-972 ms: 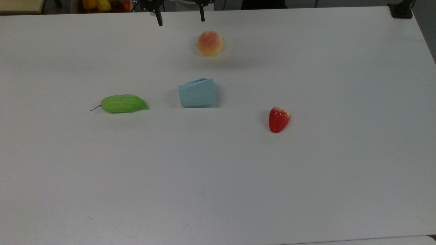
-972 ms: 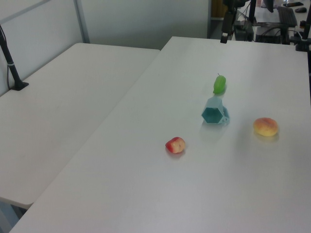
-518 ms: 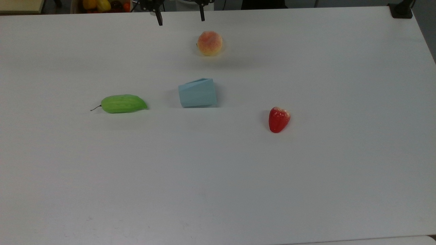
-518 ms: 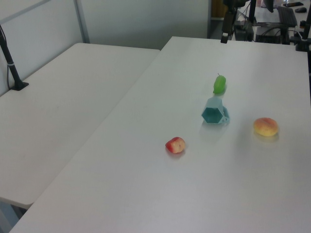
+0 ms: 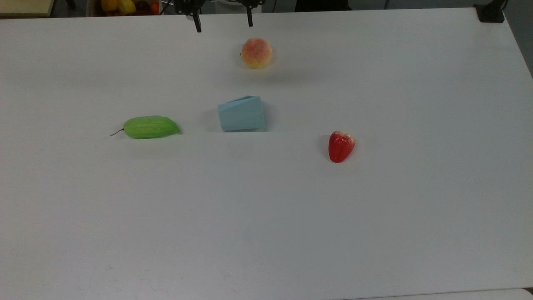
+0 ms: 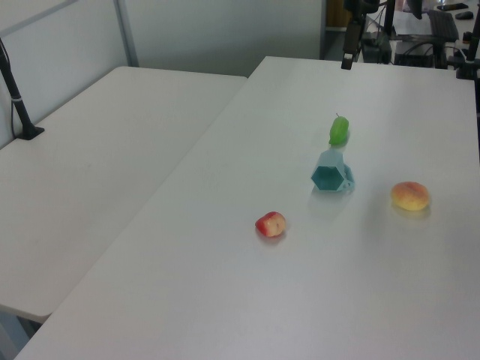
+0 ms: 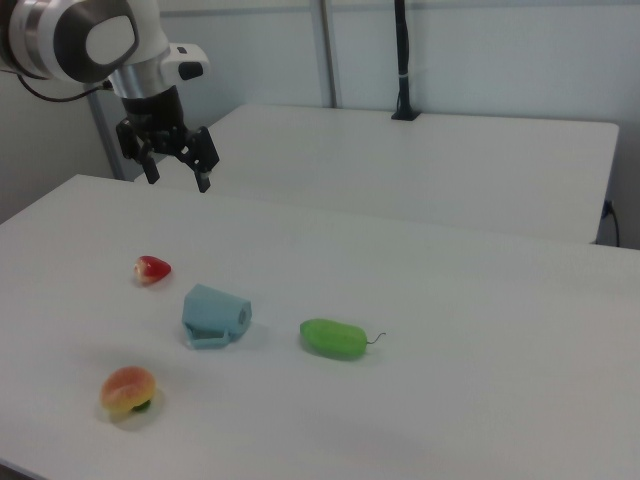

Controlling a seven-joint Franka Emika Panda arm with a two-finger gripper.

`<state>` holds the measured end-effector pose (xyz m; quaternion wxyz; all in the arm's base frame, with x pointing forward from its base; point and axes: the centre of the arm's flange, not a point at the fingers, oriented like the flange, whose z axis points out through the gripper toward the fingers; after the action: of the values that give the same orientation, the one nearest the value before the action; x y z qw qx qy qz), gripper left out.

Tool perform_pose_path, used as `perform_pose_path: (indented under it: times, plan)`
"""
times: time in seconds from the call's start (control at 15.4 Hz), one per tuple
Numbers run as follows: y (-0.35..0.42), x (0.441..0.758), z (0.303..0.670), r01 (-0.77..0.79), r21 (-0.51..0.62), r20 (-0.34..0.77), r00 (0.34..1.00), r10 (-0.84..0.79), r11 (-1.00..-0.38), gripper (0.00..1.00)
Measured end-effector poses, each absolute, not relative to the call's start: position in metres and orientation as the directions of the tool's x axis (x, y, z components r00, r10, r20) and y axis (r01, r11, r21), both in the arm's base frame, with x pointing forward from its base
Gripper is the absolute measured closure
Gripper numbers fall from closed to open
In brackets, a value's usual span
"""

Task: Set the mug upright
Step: 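Move the gripper down over the tipped light blue mug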

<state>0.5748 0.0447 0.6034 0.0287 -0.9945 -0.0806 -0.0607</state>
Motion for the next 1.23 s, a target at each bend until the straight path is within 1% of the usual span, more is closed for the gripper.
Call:
perform_pose_path:
  times: [0.45,0.71,0.91,1.1,1.23]
  plan:
    - [0.094,0.568,0.604,0.246,0.017,0.121,0.962,0.247,-0.969,0.0]
    - [0.13,0.567,0.597,0.187,0.15,0.149,0.967,0.209,-0.971,0.0]
    - [0.159,0.569,0.568,0.138,0.271,0.166,0.968,0.188,-0.953,0.0]
    - [0.183,0.574,0.521,0.109,0.376,0.153,0.972,0.178,-0.92,0.0]
    - [0.193,0.581,0.492,0.081,0.404,0.176,0.97,0.164,-0.911,0.0]
